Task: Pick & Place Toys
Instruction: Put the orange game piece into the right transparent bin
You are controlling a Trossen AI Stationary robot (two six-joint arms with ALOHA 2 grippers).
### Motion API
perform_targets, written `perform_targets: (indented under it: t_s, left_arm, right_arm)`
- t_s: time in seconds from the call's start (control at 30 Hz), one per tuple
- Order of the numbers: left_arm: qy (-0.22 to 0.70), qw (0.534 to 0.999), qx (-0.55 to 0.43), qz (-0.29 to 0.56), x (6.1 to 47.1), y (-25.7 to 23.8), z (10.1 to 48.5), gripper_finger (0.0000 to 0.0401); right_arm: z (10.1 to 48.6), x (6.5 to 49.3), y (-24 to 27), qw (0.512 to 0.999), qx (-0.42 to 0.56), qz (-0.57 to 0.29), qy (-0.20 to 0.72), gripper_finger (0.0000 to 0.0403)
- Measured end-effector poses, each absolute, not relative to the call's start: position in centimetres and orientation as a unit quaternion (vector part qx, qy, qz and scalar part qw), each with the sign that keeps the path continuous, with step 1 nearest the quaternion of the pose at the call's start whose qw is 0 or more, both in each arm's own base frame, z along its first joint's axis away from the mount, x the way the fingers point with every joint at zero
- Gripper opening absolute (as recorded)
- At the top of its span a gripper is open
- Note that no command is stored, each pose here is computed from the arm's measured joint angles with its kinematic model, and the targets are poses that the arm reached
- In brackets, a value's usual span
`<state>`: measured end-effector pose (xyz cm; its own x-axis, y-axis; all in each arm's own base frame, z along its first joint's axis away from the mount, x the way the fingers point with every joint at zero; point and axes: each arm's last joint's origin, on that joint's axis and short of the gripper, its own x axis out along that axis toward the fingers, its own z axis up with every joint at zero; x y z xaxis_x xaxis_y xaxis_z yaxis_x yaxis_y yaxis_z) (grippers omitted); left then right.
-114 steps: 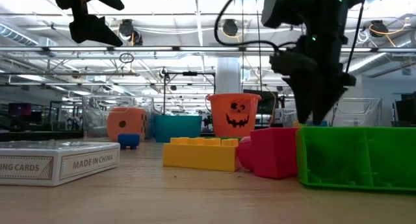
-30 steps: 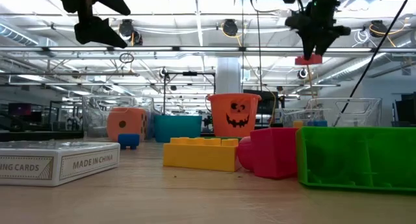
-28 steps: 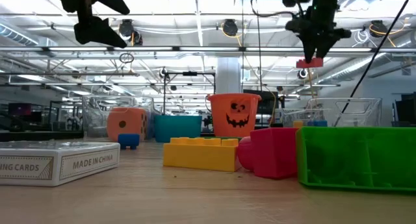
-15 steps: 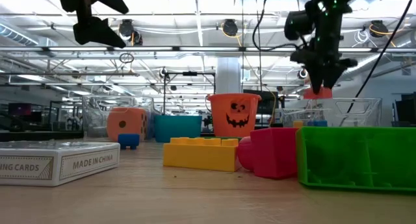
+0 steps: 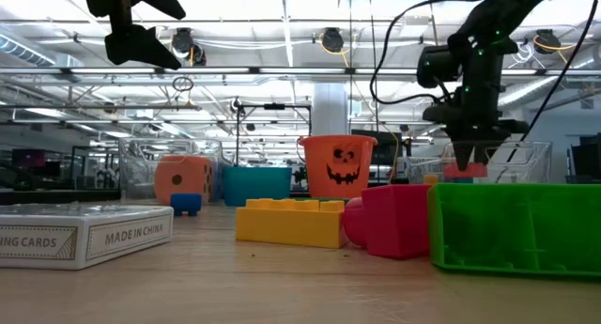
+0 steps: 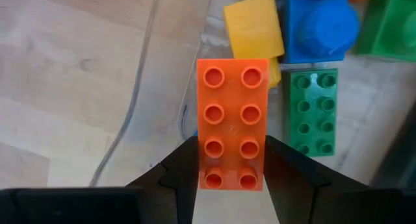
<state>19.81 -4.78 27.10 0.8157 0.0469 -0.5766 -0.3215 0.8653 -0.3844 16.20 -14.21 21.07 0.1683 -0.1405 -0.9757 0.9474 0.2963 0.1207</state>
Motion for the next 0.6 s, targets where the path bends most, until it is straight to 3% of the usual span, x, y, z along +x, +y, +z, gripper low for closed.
perform_targets:
  t_s: [0.6]
  left_arm:
    - [0.287,0.922,-0.241,0.101,19.8,-4.8,27.1,0.0379]
  right_arm:
    - [19.1,15.6,-14.2,0.635,0.429,-0.437,0.471,0.0142]
